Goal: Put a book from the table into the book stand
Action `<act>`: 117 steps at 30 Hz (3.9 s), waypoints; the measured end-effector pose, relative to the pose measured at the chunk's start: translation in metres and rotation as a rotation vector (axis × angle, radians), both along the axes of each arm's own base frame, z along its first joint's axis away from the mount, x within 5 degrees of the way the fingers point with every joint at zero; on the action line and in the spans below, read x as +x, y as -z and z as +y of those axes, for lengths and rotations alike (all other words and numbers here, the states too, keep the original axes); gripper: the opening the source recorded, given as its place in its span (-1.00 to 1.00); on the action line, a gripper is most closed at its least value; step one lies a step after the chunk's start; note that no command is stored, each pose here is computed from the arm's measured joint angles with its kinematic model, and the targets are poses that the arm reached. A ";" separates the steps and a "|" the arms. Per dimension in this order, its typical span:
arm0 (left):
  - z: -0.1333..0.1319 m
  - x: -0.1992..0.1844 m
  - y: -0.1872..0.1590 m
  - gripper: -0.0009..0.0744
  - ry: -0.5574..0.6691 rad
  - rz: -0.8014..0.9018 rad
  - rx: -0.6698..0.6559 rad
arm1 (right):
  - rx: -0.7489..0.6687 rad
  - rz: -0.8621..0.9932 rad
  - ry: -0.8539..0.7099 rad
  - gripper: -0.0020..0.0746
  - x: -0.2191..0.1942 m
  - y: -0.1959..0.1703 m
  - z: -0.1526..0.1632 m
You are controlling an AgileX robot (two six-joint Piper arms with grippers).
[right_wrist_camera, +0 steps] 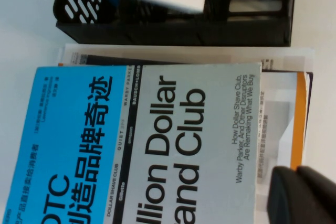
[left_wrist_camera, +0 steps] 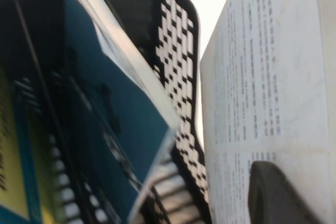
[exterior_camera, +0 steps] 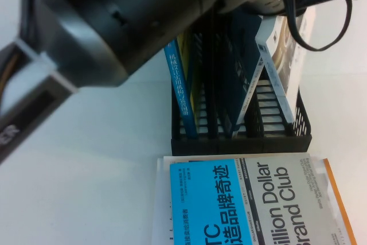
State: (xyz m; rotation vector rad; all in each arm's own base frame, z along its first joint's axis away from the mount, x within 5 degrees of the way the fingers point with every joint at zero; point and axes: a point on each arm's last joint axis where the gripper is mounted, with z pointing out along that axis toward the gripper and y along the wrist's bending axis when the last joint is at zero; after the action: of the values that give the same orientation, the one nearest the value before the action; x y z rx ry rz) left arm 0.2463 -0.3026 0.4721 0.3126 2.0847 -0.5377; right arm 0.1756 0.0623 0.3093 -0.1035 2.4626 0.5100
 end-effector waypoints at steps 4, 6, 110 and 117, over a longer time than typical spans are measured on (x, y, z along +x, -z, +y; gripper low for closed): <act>-0.007 0.012 0.005 -0.72 -0.053 -0.035 0.027 | 0.001 0.001 0.001 -0.96 0.000 0.000 0.000; -0.009 0.015 0.007 -0.72 -0.069 -0.045 0.035 | 0.000 0.001 0.001 -0.96 0.000 0.000 0.000; 0.126 -0.056 -0.068 -0.98 0.055 -0.126 0.209 | -0.170 -0.585 0.233 -0.96 -0.118 -0.014 -0.059; 0.142 -0.075 -0.026 -0.98 0.075 -0.136 0.140 | -0.192 -0.511 0.218 -0.96 -0.115 0.027 -0.058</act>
State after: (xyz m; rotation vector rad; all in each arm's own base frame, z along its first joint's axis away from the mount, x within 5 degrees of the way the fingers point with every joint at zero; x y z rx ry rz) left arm 0.1716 -0.1606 0.4978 0.4962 1.9886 -0.4038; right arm 0.0603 0.0047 0.2820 -0.0354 1.9835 0.1272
